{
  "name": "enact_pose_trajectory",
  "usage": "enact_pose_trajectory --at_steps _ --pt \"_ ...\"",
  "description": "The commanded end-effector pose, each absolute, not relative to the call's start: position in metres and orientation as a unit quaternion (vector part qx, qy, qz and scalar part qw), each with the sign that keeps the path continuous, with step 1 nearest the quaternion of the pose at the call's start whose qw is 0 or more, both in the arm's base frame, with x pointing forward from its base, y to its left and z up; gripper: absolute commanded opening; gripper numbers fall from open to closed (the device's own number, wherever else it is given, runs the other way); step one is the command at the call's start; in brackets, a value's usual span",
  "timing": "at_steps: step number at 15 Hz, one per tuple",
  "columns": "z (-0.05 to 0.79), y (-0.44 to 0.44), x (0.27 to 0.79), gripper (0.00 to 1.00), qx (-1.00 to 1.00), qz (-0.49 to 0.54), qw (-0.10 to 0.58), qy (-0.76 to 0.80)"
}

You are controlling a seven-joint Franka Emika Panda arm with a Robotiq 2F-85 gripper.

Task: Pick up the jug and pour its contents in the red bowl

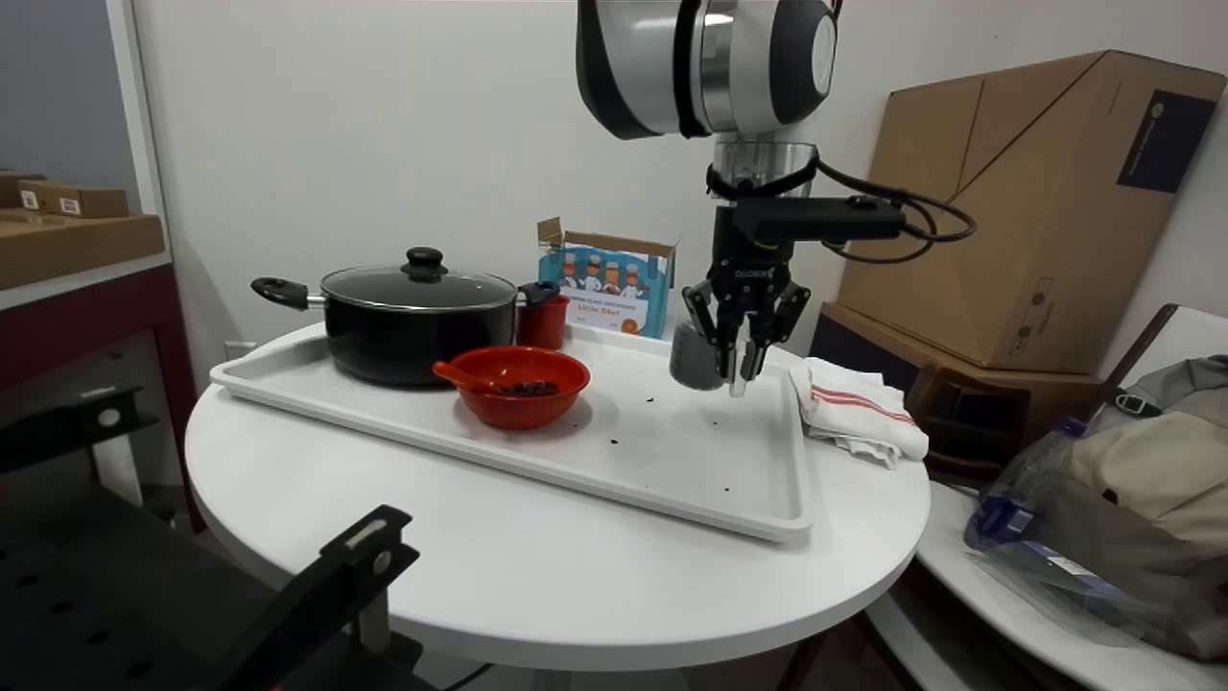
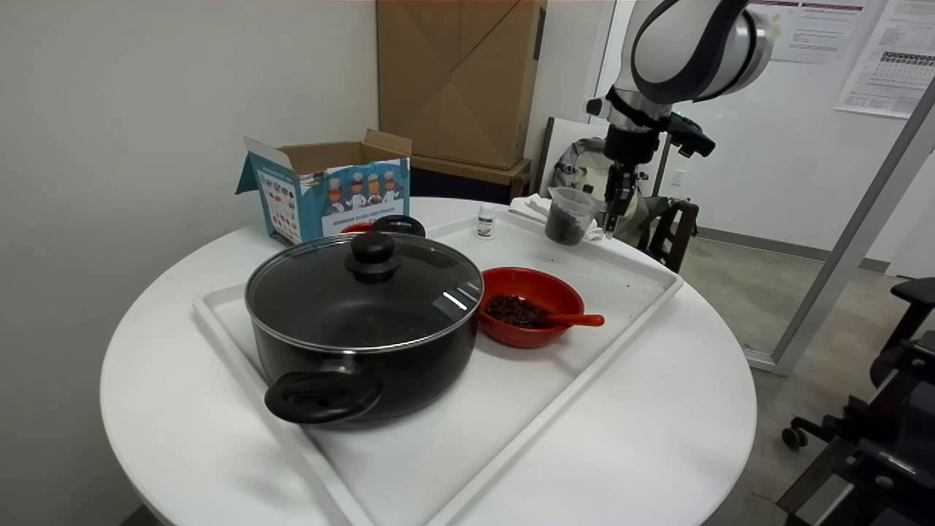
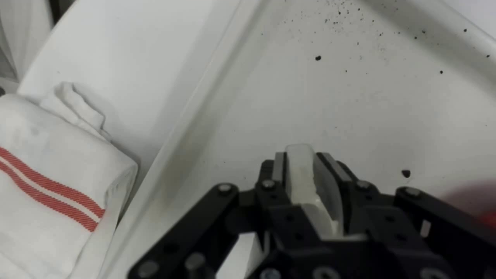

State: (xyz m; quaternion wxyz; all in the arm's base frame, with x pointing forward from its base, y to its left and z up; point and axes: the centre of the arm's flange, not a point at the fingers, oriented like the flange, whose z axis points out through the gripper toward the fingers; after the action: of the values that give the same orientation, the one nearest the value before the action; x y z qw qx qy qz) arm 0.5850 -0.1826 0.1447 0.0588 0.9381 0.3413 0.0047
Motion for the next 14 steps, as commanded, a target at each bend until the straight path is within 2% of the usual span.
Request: enact_pose_trajectory --at_steps 1,7,14 --pt "0.143 -0.189 0.6 0.06 0.938 -0.001 0.039 0.345" --pt "0.121 -0.195 0.594 0.06 0.934 -0.057 0.058 0.349" --pt "0.083 -0.193 0.592 0.06 0.915 -0.104 0.11 0.375"
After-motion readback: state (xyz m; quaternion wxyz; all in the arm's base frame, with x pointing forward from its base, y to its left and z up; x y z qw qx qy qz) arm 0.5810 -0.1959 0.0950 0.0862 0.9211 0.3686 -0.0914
